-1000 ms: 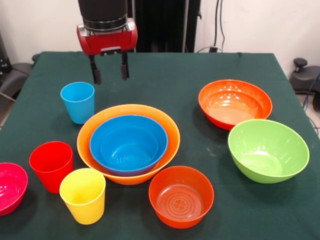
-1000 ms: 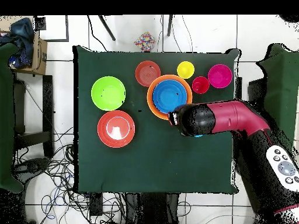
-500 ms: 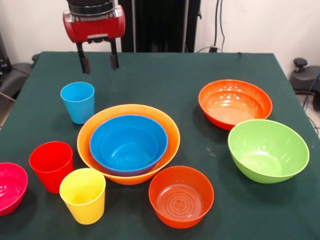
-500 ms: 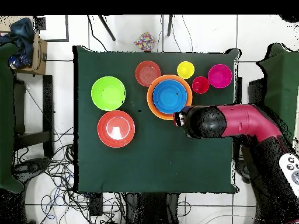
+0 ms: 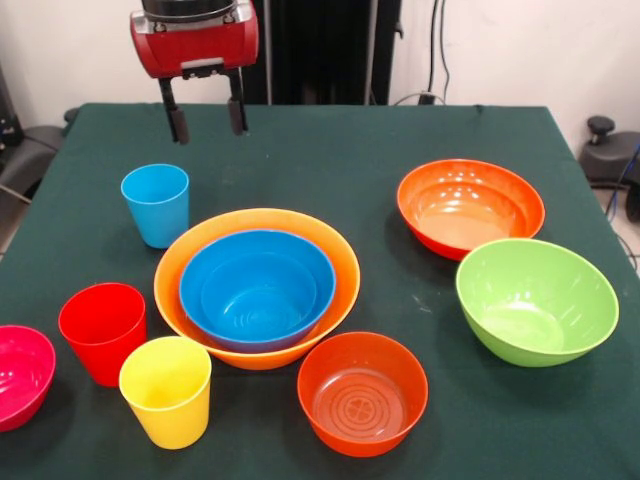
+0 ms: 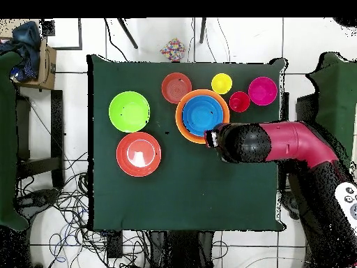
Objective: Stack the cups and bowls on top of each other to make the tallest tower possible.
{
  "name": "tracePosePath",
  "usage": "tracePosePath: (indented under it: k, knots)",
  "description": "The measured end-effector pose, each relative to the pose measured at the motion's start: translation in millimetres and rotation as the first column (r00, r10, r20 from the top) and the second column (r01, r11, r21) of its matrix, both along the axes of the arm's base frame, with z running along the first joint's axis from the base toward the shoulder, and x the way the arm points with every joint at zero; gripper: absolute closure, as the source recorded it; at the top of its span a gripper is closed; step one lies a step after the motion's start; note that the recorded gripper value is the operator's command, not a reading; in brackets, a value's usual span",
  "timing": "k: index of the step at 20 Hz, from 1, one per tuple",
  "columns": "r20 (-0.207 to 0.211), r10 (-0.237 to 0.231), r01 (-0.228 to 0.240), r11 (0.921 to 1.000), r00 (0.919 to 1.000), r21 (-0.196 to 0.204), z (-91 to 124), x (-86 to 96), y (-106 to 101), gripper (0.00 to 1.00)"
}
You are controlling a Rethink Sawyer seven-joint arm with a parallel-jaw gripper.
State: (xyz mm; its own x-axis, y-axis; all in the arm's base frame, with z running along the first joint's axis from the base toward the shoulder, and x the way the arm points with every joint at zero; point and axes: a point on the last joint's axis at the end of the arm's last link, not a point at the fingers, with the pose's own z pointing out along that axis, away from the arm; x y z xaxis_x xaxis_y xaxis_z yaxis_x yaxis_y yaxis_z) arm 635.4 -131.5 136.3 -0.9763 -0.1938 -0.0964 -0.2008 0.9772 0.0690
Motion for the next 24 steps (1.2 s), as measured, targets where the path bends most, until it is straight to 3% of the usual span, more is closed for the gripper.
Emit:
tracePosePath:
  k: [11, 24]
  knots:
    - [0.004, -0.002, 0.002, 1.0000, 1.0000, 0.007, -1, 2.1, -1, 0.00]
    - [0.010, -0.046, 0.046, 0.9989, 0.9989, 0.010, 1, -2.5, -30, 0.00]
